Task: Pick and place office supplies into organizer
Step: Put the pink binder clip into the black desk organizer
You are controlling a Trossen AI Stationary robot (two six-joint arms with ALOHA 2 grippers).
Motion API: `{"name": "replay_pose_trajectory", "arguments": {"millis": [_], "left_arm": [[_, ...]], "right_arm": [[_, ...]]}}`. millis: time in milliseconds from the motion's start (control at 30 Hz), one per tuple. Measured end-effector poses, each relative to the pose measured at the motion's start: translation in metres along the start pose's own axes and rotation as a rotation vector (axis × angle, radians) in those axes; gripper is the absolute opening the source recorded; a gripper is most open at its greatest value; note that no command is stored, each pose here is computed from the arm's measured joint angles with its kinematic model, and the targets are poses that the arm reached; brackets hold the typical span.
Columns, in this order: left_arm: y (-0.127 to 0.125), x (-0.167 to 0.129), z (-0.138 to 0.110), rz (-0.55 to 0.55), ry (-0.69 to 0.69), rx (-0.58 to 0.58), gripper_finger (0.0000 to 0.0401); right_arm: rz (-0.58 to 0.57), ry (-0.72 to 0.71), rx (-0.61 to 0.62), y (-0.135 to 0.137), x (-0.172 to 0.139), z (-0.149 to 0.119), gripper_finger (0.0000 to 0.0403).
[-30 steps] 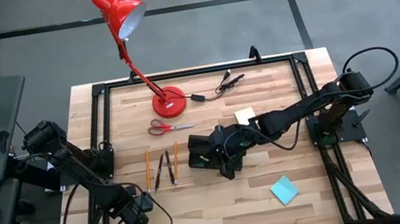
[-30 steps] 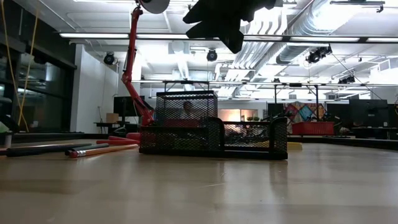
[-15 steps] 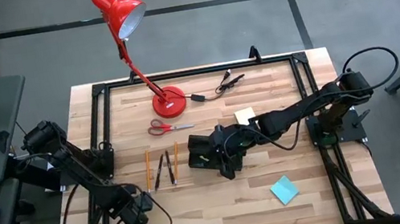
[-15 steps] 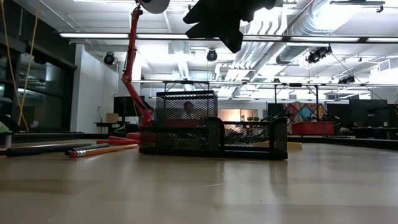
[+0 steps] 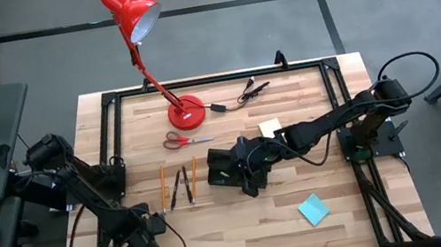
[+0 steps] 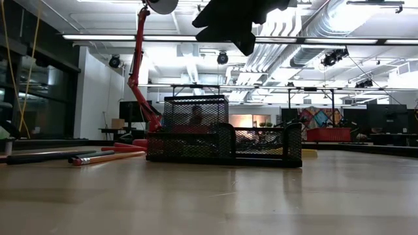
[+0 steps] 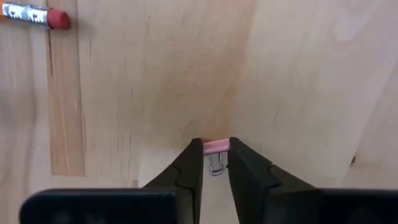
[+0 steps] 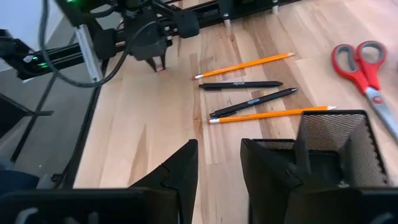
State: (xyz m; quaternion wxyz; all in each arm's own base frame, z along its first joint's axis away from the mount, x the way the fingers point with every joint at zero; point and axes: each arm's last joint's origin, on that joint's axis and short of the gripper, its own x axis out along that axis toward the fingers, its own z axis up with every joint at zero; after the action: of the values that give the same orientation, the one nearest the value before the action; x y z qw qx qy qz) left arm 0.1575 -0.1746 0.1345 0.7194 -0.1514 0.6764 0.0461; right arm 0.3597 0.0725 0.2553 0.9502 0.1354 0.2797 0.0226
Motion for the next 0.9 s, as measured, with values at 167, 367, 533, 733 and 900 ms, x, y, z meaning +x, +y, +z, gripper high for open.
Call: {"name": "replay_pose_trajectory", "arguments": {"millis": [167, 367, 533, 733, 900], "left_arm": [[-0.008, -0.01, 0.005, 0.016, -0.024, 0.009, 0.0057], [-0.017, -0.023, 0.01, 0.031, -0.06, 0.012, 0.0049], [-0.024, -0.037, 0.021, 0.01, -0.099, -0.018, 0.0068], [-0.023, -0.055, 0.054, 0.013, -0.268, -0.106, 0.0065], [-0.011, -0.07, 0.088, 0.021, -0.377, -0.213, 0.0049]], "right_arm": [[-0.015, -0.006, -0.002, 0.0, 0.0, 0.0, 0.0116], [-0.018, -0.007, -0.003, -0.001, 0.0, 0.0, 0.0116], [-0.048, 0.011, 0.06, -0.002, 0.0, -0.002, 0.0116], [-0.049, 0.018, 0.112, -0.002, -0.004, -0.001, 0.0116], [0.011, -0.07, 0.027, 0.004, -0.038, 0.018, 0.0116]]}}
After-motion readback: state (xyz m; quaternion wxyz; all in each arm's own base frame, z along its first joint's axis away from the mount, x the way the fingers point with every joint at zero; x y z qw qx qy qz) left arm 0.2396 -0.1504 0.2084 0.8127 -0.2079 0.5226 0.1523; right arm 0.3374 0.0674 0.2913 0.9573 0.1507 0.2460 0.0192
